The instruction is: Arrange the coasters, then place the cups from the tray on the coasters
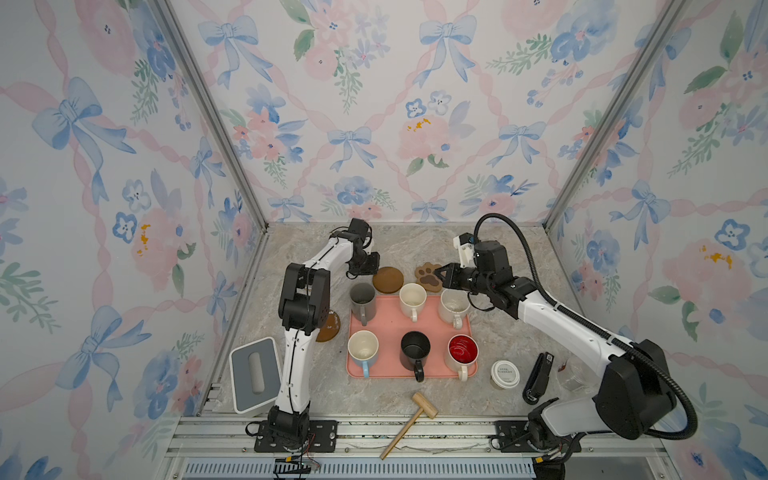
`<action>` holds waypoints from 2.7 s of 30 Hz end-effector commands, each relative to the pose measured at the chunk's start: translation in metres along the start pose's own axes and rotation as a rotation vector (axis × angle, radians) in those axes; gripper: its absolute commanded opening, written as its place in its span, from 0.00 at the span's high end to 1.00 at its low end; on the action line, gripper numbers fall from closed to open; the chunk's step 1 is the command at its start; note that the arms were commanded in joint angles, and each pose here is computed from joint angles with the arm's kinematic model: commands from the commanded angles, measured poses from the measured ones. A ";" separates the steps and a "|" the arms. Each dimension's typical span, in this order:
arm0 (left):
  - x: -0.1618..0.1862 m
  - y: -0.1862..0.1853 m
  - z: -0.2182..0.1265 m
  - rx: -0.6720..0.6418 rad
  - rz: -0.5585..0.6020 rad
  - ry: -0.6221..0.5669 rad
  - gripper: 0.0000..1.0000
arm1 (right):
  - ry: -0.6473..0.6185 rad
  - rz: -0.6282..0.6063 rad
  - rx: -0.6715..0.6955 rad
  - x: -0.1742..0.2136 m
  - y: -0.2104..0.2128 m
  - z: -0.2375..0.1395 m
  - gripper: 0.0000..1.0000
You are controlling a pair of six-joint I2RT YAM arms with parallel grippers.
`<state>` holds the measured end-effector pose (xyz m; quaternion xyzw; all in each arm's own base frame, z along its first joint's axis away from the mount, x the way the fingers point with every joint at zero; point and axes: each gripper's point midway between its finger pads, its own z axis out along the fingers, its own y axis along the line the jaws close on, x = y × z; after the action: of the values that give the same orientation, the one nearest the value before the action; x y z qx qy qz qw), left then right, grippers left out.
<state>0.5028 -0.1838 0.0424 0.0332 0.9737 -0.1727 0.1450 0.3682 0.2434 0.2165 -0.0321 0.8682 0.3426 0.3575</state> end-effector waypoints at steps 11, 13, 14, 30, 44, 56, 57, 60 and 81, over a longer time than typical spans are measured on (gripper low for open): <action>-0.022 0.009 -0.021 -0.069 -0.023 -0.080 1.00 | 0.014 0.009 0.011 0.003 -0.010 0.005 1.00; -0.023 0.017 -0.021 -0.079 -0.044 -0.081 1.00 | 0.012 0.007 0.013 0.003 -0.011 0.004 1.00; -0.024 0.021 -0.021 -0.085 -0.053 -0.083 1.00 | 0.008 0.007 0.013 0.003 -0.010 0.003 1.00; 0.001 0.044 0.005 -0.108 -0.094 0.003 1.00 | -0.013 0.034 0.031 0.000 -0.027 -0.004 1.00; 0.014 0.034 0.018 -0.106 -0.077 0.038 1.00 | -0.015 0.046 0.021 0.001 -0.028 -0.006 1.00; 0.020 0.019 0.030 -0.087 -0.058 0.060 1.00 | -0.029 0.038 0.032 0.001 -0.028 -0.015 1.00; 0.020 0.017 0.030 -0.086 -0.055 0.060 1.00 | -0.029 0.040 0.032 0.001 -0.029 -0.015 1.00; 0.019 0.013 0.030 -0.078 -0.054 0.059 1.00 | -0.026 0.042 0.032 0.001 -0.030 -0.014 1.00; 0.009 -0.011 0.029 -0.032 -0.039 0.036 1.00 | -0.021 0.046 0.029 0.002 -0.031 -0.012 1.00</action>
<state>0.5061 -0.1985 0.0275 0.0177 0.9768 -0.1551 0.1464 0.3677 0.2162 0.2043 -0.0066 0.8715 0.3368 0.3563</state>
